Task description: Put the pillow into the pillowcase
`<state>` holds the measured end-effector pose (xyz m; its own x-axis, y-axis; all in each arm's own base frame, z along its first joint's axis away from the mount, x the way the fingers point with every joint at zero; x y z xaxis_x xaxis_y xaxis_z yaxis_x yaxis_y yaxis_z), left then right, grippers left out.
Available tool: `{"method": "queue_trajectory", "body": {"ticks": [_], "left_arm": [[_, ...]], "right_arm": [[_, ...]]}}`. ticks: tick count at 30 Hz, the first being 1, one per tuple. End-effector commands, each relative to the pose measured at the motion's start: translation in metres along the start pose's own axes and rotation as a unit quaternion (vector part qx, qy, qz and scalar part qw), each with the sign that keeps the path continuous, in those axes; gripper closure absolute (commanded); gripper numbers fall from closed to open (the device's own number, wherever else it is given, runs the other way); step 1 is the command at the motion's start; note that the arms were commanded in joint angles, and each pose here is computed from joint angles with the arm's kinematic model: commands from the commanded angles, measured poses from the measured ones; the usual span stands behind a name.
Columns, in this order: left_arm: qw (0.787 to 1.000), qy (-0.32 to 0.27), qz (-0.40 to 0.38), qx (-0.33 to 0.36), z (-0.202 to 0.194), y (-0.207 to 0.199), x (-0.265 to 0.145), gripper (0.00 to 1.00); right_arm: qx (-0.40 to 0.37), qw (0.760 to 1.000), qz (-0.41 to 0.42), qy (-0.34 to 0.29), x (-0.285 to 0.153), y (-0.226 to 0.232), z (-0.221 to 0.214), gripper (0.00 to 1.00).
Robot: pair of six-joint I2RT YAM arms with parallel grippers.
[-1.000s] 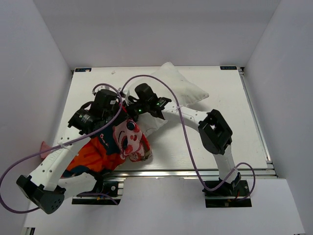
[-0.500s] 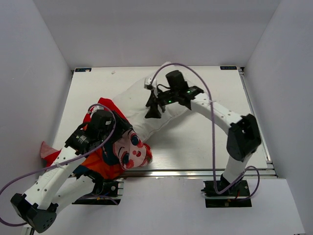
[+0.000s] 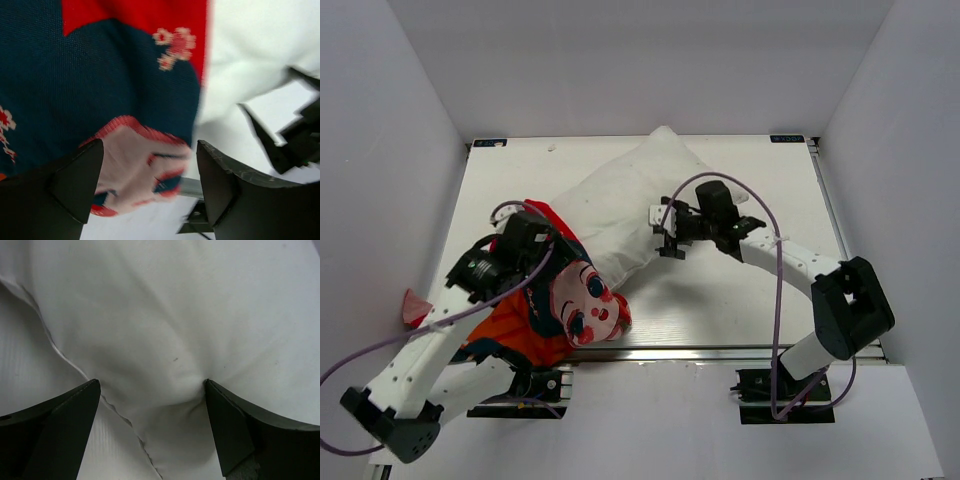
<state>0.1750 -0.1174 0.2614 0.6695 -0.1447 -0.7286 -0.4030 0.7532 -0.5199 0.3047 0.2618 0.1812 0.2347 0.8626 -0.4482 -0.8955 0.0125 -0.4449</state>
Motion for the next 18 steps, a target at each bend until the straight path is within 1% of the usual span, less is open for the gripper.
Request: {"method": "queue_trajectory", "body": {"ticks": [1,4,7,8,10,11,13,14,16,17,18], "left_arm": [[0.995,0.056,0.068,0.046,-0.021,0.019,0.029,0.15],[0.989,0.071,0.107,0.077,-0.030,0.032,0.050,0.14],[0.982,0.057,0.147,0.104,-0.030,0.040,0.077,0.13],[0.980,0.057,0.158,0.109,-0.031,0.040,0.090,0.14],[0.977,0.059,0.171,0.114,-0.030,0.043,0.106,0.17],[0.976,0.065,0.176,0.112,-0.031,0.043,0.118,0.31],[0.976,0.063,0.180,0.102,-0.025,0.044,0.128,0.55],[0.979,0.062,0.169,0.095,-0.023,0.040,0.133,0.73],[0.983,0.059,0.151,0.088,-0.016,0.034,0.136,0.87],[0.985,0.061,0.139,0.086,-0.014,0.030,0.134,0.99],[0.986,0.059,0.128,0.090,-0.011,0.026,0.132,1.00]], "right_arm": [[-0.150,0.986,-0.059,-0.034,0.004,-0.020,0.006,0.11],[-0.168,0.983,-0.058,-0.050,0.008,-0.014,0.003,0.11],[-0.204,0.973,-0.074,-0.076,0.009,-0.016,0.008,0.10],[-0.223,0.969,-0.069,-0.086,0.012,-0.012,0.008,0.11],[-0.239,0.965,-0.055,-0.094,0.016,-0.008,0.006,0.11],[-0.250,0.962,-0.042,-0.096,0.021,-0.004,0.003,0.11],[-0.258,0.961,-0.030,-0.098,0.028,0.001,0.002,0.11],[-0.255,0.962,-0.018,-0.092,0.034,0.004,-0.003,0.11],[-0.262,0.961,-0.003,-0.086,0.042,0.008,-0.008,0.11],[-0.256,0.963,0.010,-0.077,0.050,0.012,-0.015,0.11],[-0.257,0.964,0.013,-0.073,0.054,0.012,-0.017,0.11]]}}
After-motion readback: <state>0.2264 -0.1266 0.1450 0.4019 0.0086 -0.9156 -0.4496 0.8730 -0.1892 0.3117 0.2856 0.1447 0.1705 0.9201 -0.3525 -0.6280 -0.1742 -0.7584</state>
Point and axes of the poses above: each gripper's point midway between its finger pads, its own x axis out along the fingers, its own y axis along the line the jaws close on, z = x × y, the point moved 5 cm from there along -x, back along the fingers
